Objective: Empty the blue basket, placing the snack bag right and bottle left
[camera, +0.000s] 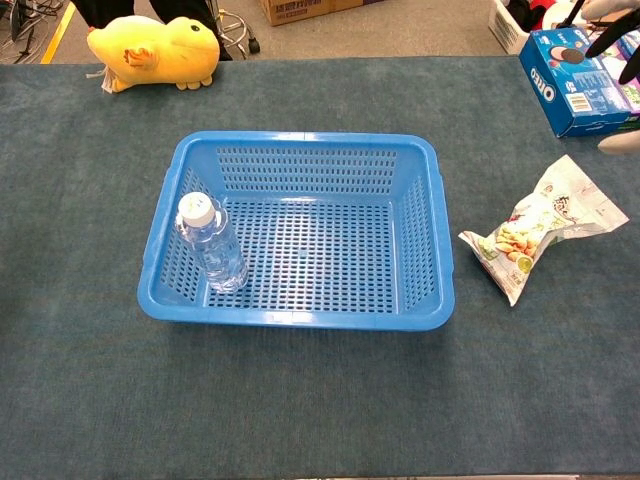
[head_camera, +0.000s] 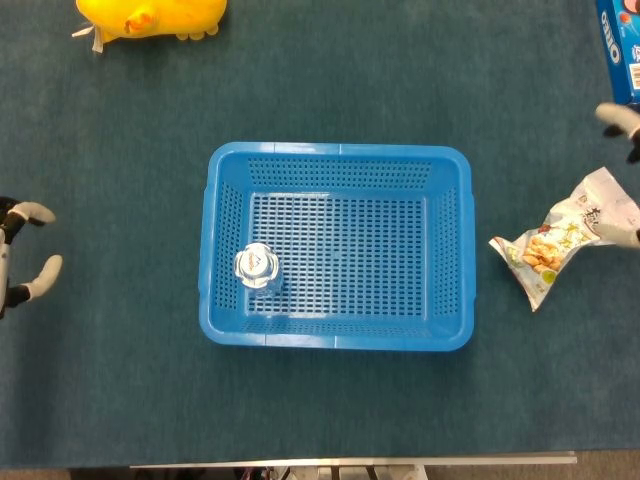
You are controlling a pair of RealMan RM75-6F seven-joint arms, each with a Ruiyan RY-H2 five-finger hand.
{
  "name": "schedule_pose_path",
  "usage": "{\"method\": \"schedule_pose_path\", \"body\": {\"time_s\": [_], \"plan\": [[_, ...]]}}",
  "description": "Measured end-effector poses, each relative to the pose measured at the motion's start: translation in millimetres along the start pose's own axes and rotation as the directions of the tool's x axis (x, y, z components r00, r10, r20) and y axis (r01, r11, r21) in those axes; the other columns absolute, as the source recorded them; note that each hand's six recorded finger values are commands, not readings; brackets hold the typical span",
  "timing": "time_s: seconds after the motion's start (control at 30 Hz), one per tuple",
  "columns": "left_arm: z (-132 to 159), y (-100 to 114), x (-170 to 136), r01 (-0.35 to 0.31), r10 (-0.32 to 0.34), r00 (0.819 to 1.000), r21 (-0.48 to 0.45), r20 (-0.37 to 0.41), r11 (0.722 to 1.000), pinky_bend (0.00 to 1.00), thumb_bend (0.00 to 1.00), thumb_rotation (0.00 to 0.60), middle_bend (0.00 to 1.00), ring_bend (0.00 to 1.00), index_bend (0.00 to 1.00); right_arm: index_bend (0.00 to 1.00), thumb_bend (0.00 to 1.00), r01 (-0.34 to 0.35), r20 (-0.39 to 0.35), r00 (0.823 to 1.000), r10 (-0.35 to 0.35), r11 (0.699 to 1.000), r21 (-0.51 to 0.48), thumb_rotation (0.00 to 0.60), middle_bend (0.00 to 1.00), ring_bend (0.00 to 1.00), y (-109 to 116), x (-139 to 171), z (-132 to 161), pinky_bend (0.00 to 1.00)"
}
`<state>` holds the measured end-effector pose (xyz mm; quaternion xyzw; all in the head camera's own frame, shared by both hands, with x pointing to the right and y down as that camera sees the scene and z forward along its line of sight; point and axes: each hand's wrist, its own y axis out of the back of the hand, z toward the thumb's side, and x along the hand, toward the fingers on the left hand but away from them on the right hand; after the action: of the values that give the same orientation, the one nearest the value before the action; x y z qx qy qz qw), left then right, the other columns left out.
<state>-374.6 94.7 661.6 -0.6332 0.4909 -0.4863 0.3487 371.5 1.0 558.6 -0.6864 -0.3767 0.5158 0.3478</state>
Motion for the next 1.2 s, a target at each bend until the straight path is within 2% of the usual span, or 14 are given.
{"method": "schedule_pose_path", "body": {"time_s": [0.13,0.23,0.4,0.57,0.9,1.2], "plan": [[20,9,4,0.010,-0.006,0.998,-0.076,0.060,0.997,0.42,0.25,0.600,0.35,0.25,0.32,0.16,0.00,0.054,0.018,0.998,-0.054,0.998,0.013,0.600,0.29,0.36,4,-7,-8,0.62],[39,17,7,0.036,-0.019,0.992,-0.131,0.127,0.991,0.38,0.22,0.600,0.31,0.21,0.29,0.17,0.00,0.075,0.040,0.996,-0.076,0.997,0.018,0.600,0.30,0.36,6,-11,-16,0.62],[69,23,10,0.126,-0.081,0.970,-0.190,0.230,0.974,0.29,0.16,0.600,0.19,0.11,0.21,0.17,0.00,0.096,0.073,0.993,-0.097,0.995,0.016,0.600,0.30,0.36,8,-18,-28,0.62],[93,25,8,0.238,-0.162,0.937,-0.228,0.309,0.944,0.27,0.13,0.600,0.11,0.06,0.17,0.18,0.00,0.108,0.086,0.990,-0.108,0.994,0.004,0.600,0.31,0.36,11,-20,-34,0.62],[136,13,5,0.344,-0.240,0.871,-0.185,0.428,0.921,0.27,0.13,0.600,0.10,0.06,0.17,0.20,0.00,0.125,0.098,0.987,-0.125,0.992,0.004,0.600,0.32,0.36,13,-24,-42,0.61],[169,-15,12,0.389,-0.311,0.809,-0.057,0.498,0.920,0.27,0.13,0.600,0.10,0.06,0.18,0.21,0.00,0.124,0.105,0.987,-0.123,0.992,-0.009,0.600,0.32,0.36,13,-28,-49,0.61]]}}
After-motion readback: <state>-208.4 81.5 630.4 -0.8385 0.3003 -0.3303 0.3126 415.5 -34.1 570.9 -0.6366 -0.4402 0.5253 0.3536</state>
